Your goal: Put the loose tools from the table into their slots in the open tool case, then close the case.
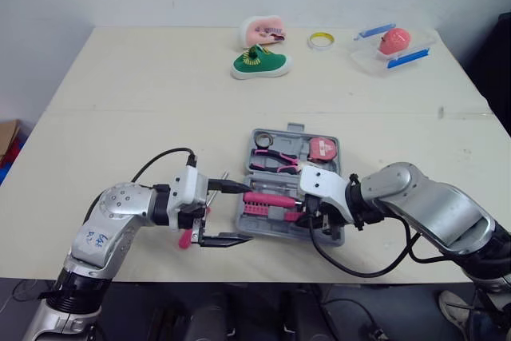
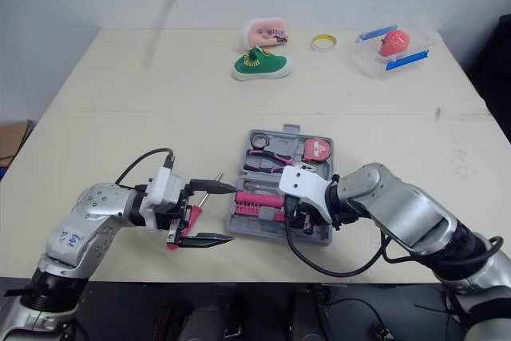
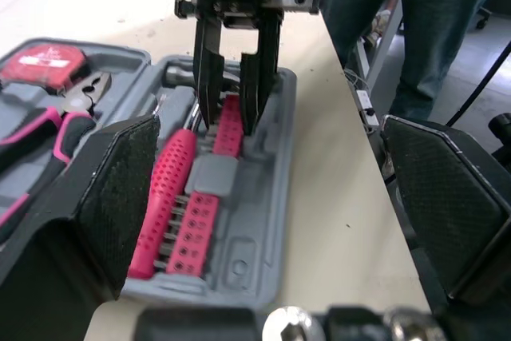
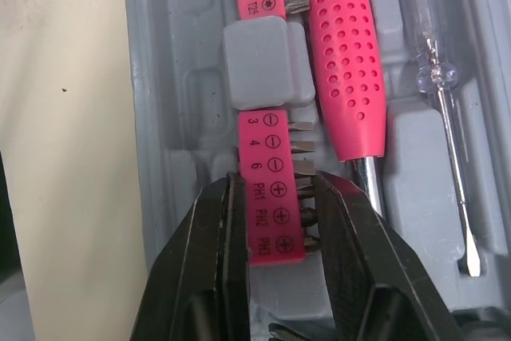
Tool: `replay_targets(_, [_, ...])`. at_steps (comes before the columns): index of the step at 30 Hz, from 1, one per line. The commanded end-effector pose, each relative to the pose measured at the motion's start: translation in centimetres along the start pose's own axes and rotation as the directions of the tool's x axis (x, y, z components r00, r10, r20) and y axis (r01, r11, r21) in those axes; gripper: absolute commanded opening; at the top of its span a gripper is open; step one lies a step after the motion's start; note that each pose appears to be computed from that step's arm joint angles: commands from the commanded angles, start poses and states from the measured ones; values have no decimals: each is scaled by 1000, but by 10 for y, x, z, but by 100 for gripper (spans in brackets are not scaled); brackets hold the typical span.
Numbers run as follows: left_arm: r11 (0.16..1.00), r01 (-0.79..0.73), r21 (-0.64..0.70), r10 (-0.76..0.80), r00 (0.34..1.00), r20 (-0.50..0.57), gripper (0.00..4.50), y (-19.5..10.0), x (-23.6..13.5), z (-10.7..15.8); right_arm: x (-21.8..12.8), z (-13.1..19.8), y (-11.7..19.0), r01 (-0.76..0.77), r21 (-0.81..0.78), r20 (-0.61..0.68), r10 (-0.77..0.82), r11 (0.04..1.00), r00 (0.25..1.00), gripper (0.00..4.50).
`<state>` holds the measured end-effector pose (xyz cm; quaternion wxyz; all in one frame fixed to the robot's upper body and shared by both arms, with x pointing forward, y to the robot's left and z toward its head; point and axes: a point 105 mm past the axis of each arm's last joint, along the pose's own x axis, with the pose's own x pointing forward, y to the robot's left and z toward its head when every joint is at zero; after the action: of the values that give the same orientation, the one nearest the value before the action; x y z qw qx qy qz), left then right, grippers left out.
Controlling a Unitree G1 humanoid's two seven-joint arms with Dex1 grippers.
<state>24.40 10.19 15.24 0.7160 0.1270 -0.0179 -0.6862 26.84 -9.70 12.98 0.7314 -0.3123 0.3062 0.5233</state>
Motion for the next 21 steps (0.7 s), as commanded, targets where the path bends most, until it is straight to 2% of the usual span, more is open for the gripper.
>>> replay_targets(1, [1000,-4,30,3,1000,11,450,-2,-3,-1,11,-8,2,-21,42,-35,22,999,999,81])
replay_targets(16, [1000,-16,26,16,1000,10,450,-7,-10,-14,11,4,6,-21,35,49,19,999,999,81])
replay_targets(18, [1000,-21,21,21,1000,6,450,-7,-13,-21,8,5,8,-33,26,56,32,999,998,186])
replay_targets(21, [999,-28,15,28,1000,3,450,-8,-18,-31,0,14,13,-64,2,108,64,998,992,311])
